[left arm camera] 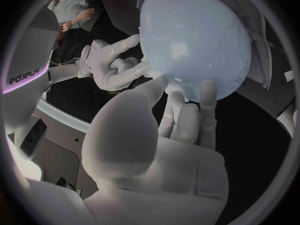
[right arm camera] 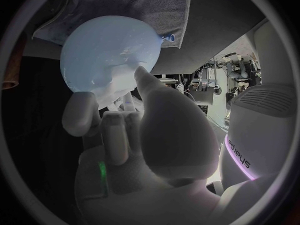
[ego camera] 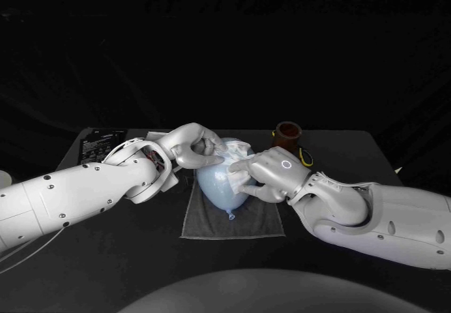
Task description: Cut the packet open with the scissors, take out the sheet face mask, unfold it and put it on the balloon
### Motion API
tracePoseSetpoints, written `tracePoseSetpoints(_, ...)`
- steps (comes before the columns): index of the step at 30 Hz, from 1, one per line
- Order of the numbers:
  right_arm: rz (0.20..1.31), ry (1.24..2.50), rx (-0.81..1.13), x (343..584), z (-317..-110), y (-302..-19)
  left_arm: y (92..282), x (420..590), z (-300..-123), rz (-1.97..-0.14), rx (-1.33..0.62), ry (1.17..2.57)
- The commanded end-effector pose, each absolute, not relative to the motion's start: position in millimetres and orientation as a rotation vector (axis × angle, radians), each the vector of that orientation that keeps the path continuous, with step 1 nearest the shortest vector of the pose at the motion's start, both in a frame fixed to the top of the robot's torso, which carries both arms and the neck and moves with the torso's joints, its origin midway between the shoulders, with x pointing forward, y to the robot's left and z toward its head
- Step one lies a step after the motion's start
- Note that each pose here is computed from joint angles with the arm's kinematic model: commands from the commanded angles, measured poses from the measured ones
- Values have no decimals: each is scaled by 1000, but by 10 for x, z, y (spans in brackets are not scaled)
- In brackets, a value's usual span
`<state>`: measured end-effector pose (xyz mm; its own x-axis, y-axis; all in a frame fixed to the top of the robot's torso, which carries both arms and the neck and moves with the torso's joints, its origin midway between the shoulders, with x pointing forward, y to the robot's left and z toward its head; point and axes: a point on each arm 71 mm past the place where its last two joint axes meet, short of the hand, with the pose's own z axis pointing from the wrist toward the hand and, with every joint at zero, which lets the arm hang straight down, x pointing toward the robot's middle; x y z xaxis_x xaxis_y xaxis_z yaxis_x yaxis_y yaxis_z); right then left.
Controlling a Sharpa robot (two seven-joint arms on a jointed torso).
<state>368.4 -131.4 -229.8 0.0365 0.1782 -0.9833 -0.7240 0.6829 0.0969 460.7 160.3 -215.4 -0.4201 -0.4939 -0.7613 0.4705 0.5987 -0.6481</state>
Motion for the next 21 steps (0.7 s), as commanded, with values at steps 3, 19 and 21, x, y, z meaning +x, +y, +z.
tracePoseSetpoints(3,723,1356,-525,3709,-2312,-1296,1599,4620,-2186,-1060,-24,1737)
tracePoseSetpoints(19,776,1272,-520,3726,-2276,-1249,1606,4655,-2192,-1051,-30,1754)
tracePoseSetpoints(21,778,1268,-518,3726,-2274,-1250,1606,4655,-2192,-1051,-30,1755)
